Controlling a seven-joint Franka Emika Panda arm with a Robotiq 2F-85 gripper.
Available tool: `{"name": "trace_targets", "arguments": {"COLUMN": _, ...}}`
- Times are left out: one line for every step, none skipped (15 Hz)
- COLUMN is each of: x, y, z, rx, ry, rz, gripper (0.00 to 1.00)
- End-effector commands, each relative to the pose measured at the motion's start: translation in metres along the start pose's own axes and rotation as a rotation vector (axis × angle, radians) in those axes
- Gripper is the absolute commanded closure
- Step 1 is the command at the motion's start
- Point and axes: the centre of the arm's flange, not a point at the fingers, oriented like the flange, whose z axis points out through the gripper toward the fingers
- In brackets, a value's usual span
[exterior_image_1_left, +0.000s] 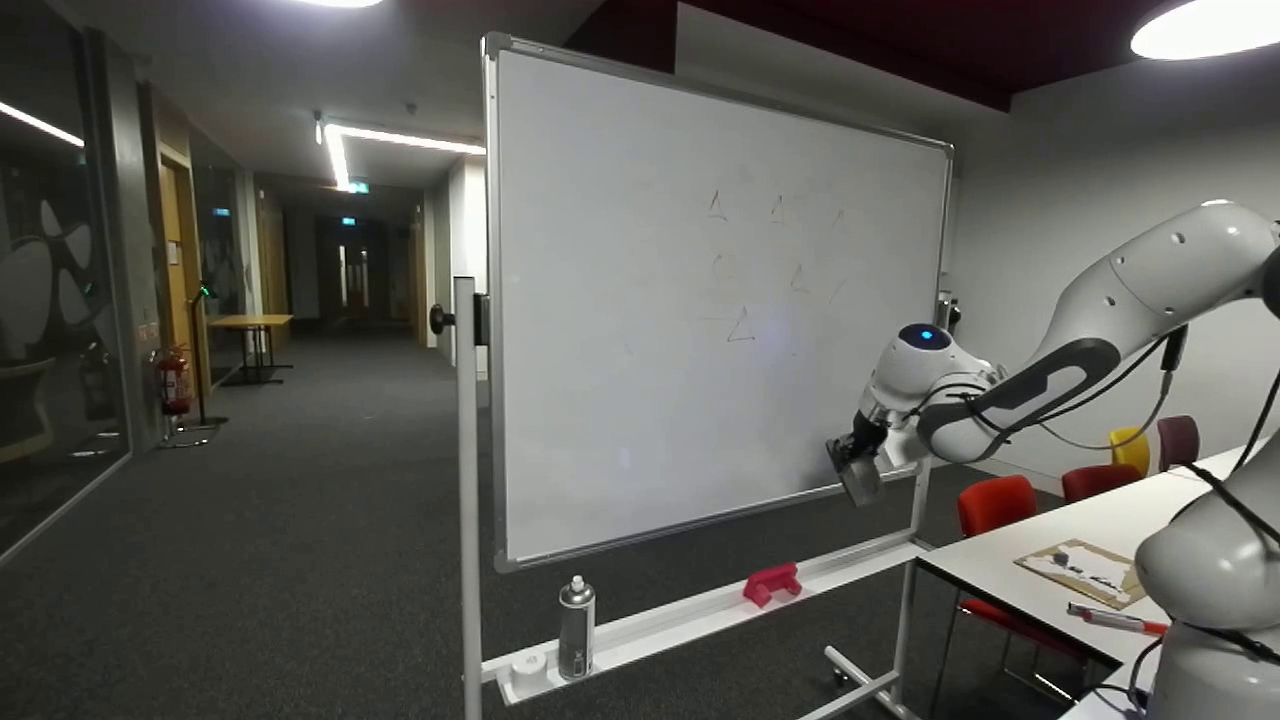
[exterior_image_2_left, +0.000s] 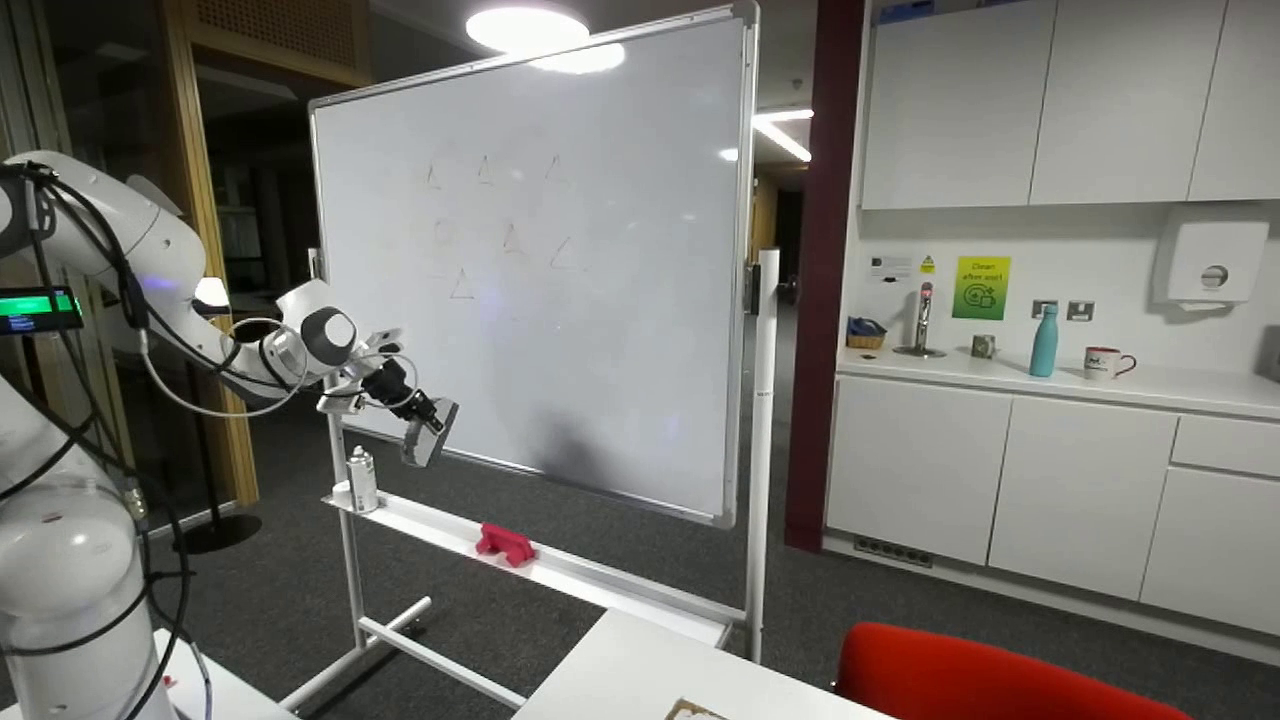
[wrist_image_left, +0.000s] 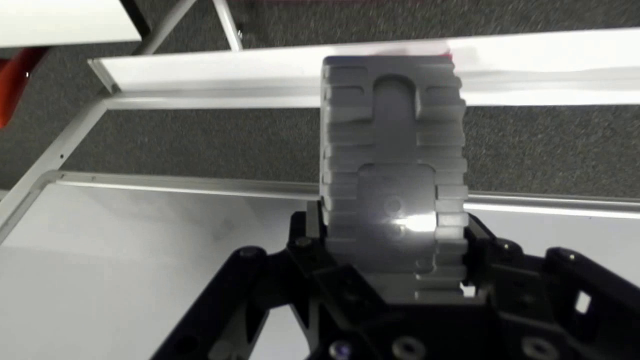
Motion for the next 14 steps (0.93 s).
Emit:
{"name": "trace_targets", "arguments": {"x": 0.015, "y": 0.027, "z": -0.045, "rx": 0.089, "ry": -0.097, "rz": 0.043, "gripper": 0.65}}
{"name": "trace_targets", "arguments": {"x": 0.018, "y": 0.032, "z": -0.046, "rx": 0.115, "ry": -0.113, "rz": 0.062, "gripper": 0.65}}
{"name": "trace_targets", "arguments": {"x": 0.020, "y": 0.038, "z": -0.050, "rx": 0.136, "ry": -0.110, "rz": 0.097, "gripper": 0.65}}
{"name": "trace_targets", "arguments": {"x": 0.024, "y": 0.043, "z": -0.053, "rx": 0.144, "ry": -0.098, "rz": 0.122, "gripper": 0.65}}
{"name": "trace_targets", "arguments": {"x": 0.015, "y": 0.025, "z": -0.028, "rx": 0.132, "ry": -0.110, "rz": 0.097, "gripper": 0.40}}
{"name": "trace_targets", "arguments": {"x": 0.019, "y": 0.031, "z": -0.035, "rx": 0.138, "ry": -0.102, "rz": 0.113, "gripper": 0.40}}
{"name": "trace_targets", "arguments": {"x": 0.021, "y": 0.035, "z": -0.040, "rx": 0.137, "ry": -0.097, "rz": 0.123, "gripper": 0.40}}
{"name": "trace_targets", "arguments": {"x": 0.021, "y": 0.037, "z": -0.043, "rx": 0.137, "ry": -0.094, "rz": 0.126, "gripper": 0.40}}
{"name": "trace_targets", "arguments": {"x": 0.021, "y": 0.037, "z": -0.043, "rx": 0.137, "ry": -0.093, "rz": 0.126, "gripper": 0.40}}
{"name": "trace_targets", "arguments": {"x": 0.021, "y": 0.037, "z": -0.043, "rx": 0.137, "ry": -0.093, "rz": 0.126, "gripper": 0.40}}
{"name": "trace_targets", "arguments": {"x": 0.021, "y": 0.037, "z": -0.043, "rx": 0.137, "ry": -0.094, "rz": 0.126, "gripper": 0.40}}
{"name": "trace_targets", "arguments": {"x": 0.024, "y": 0.039, "z": -0.040, "rx": 0.124, "ry": -0.112, "rz": 0.166, "gripper": 0.65}}
{"name": "trace_targets", "arguments": {"x": 0.024, "y": 0.044, "z": -0.036, "rx": 0.112, "ry": -0.118, "rz": 0.209, "gripper": 0.65}}
{"name": "trace_targets", "arguments": {"x": 0.025, "y": 0.055, "z": -0.028, "rx": 0.105, "ry": -0.124, "rz": 0.259, "gripper": 0.65}}
